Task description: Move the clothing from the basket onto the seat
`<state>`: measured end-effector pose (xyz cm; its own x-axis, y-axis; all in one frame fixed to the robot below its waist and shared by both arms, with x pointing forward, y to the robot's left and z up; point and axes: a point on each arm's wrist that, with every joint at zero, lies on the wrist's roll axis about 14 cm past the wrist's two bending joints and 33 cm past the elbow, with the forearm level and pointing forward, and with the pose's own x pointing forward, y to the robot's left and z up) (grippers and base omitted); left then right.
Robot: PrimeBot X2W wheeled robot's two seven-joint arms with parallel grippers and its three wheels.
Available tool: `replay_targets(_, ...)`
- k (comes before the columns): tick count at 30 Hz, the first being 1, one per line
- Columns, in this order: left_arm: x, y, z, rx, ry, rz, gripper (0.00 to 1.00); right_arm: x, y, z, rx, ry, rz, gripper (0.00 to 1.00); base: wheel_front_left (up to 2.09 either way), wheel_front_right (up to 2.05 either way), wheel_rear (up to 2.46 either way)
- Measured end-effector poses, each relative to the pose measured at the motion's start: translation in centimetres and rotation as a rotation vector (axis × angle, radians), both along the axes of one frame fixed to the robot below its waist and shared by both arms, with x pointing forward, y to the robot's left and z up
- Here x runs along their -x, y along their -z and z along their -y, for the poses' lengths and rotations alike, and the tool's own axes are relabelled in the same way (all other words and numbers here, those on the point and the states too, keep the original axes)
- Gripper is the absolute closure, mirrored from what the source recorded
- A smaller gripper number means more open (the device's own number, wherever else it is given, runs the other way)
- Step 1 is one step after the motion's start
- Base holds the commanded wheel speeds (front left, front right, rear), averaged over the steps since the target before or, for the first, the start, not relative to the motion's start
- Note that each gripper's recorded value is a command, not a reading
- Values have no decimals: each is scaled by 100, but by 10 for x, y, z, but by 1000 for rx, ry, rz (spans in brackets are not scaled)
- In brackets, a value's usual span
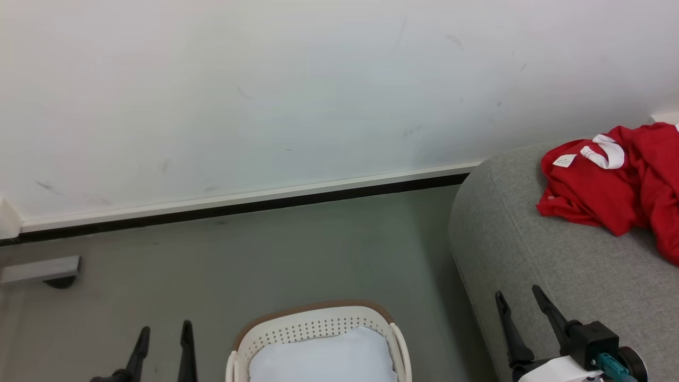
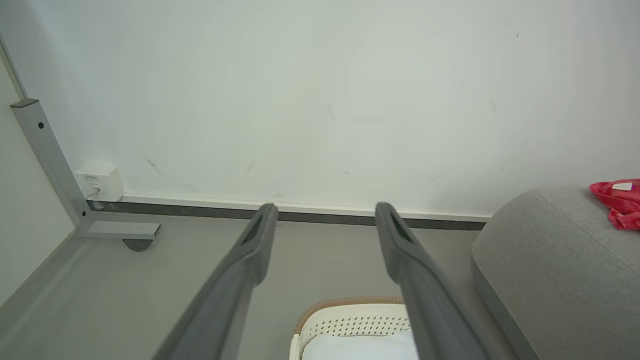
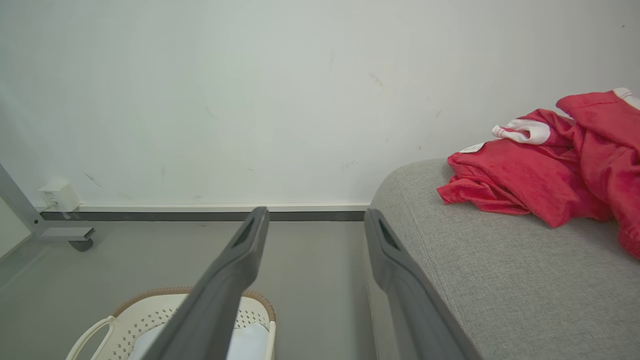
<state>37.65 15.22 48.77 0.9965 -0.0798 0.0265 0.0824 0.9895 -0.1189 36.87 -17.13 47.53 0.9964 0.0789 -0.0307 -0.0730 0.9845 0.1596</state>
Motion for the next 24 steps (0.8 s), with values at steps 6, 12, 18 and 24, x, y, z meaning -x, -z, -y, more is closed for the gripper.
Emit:
replay_targets(6,0,0,0,1,-4,1,0,0,-1,0,0,1,2,0,0,0,0)
replay_targets(12,3,7,-1,9,-8,-23,100,4,7,-1,-2,-1,-20,100,0,0,0)
replay_targets(18,5,20,-7,85,-35,-89,100,9,17,2,-82,26,-65,100,0,0,0)
replay_targets(24,5,21,-11,197,-56,-112,100,6,13,9,-190,65,-69,100,0,0,0)
